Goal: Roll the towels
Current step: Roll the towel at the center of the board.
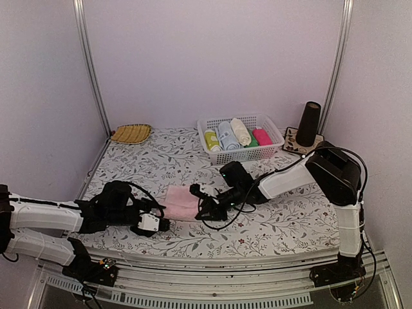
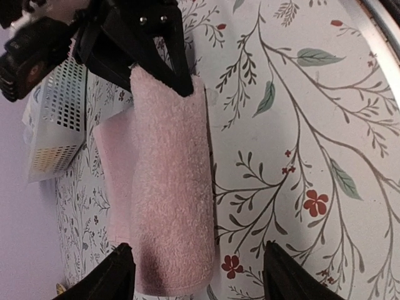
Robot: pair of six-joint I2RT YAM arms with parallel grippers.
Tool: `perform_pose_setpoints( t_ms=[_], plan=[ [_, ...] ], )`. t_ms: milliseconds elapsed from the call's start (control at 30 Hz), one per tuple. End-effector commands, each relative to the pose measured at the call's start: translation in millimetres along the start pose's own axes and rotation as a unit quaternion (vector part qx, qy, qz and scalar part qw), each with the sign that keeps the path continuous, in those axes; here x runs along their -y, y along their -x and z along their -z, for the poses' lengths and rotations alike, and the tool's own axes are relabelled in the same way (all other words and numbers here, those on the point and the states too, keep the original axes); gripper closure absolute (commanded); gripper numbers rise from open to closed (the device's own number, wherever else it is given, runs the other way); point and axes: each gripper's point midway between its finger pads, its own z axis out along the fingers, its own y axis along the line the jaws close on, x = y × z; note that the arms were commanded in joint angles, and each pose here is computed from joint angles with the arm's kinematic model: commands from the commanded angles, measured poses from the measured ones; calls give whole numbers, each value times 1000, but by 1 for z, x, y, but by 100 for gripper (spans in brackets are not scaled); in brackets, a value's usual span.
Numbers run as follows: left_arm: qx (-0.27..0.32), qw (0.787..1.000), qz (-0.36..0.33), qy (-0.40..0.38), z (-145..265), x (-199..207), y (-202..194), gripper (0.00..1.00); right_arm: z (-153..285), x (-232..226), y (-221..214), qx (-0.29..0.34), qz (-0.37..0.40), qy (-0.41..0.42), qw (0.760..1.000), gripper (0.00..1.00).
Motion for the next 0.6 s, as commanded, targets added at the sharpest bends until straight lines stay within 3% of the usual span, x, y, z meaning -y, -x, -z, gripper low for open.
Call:
perform_pose_setpoints(
  t_ms=[0, 567],
  plan=[
    [3, 999, -23, 43, -6, -14, 6, 30, -9, -1, -16, -28, -86, 44, 995, 78],
    [-18, 995, -73, 64, -29, -10, -3, 34, -7, 4, -34, -44, -233, 98, 967, 78]
  ],
)
